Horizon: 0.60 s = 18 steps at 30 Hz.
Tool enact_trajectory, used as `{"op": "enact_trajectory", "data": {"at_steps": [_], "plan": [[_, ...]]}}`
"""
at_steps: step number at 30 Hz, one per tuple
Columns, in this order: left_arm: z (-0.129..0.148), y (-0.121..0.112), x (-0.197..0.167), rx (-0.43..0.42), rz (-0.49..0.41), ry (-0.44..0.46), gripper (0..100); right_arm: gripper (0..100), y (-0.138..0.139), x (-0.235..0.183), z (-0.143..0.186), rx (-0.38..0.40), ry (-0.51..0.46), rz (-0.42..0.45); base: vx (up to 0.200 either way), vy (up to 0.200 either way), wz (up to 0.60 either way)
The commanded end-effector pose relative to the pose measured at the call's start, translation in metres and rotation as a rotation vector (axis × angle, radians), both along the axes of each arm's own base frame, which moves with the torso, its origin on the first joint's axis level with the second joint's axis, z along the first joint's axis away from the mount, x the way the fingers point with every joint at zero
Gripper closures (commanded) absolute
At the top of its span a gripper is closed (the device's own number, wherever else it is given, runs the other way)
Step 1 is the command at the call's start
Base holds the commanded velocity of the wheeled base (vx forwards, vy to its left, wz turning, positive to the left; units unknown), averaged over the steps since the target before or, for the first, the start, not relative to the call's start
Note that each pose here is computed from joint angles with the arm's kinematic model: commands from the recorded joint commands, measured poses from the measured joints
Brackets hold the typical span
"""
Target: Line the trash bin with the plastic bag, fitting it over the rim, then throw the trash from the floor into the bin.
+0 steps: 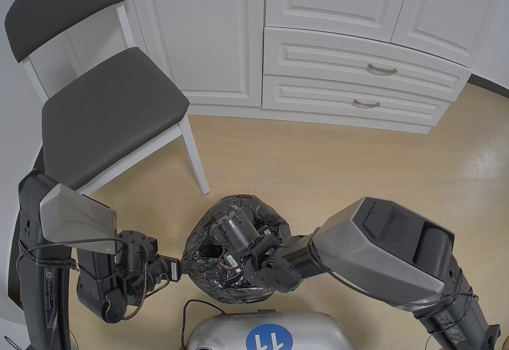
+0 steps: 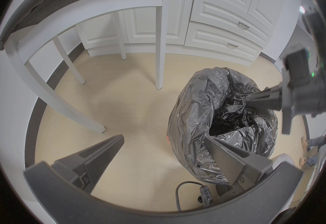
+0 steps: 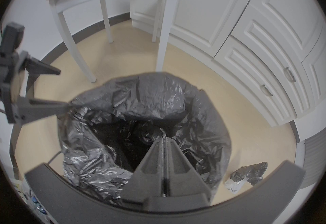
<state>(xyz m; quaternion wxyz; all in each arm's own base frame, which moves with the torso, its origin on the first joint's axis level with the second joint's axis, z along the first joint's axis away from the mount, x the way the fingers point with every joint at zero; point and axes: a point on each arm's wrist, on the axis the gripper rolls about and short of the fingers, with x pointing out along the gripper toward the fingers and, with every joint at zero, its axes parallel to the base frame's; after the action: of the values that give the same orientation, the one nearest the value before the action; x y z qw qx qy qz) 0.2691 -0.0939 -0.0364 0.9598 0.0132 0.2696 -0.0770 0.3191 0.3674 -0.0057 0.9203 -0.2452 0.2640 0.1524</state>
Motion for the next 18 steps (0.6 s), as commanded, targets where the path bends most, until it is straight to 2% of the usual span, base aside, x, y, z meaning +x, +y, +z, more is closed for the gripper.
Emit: {"op": "enact_trajectory", "data": {"at_steps": [1,8,9,11,14,15,18], "plan": [[-0.001,0.0,0.0,0.001,0.001,0.003,0,100,-0.005,0.006,-0.043,-0.052,0.056,-0.018,0.0,0.0,0.0],[-0.002,0.0,0.0,0.002,-0.001,0.004,0,100,-0.012,-0.01,-0.036,-0.087,0.083,0.003,0.0,0.0,0.0],[-0.002,0.0,0.0,0.002,0.001,0.004,0,100,-0.012,-0.017,-0.031,-0.09,0.096,0.031,0.0,0.0,0.0],[-0.001,0.0,0.001,0.001,0.002,0.001,0,100,-0.015,-0.027,-0.031,-0.112,0.161,0.081,0.0,0.0,0.0],[-0.001,0.0,0.001,0.001,0.002,0.001,0,100,-0.018,-0.03,-0.032,-0.128,0.213,0.108,0.0,0.0,0.0],[-0.002,0.001,0.0,0.002,0.004,0.004,0,100,-0.019,-0.031,-0.032,-0.134,0.26,0.126,0.0,0.0,0.0],[-0.002,0.001,0.001,0.001,0.004,0.003,0,100,-0.019,-0.032,-0.032,-0.129,0.29,0.143,0.0,0.0,0.0]]}}
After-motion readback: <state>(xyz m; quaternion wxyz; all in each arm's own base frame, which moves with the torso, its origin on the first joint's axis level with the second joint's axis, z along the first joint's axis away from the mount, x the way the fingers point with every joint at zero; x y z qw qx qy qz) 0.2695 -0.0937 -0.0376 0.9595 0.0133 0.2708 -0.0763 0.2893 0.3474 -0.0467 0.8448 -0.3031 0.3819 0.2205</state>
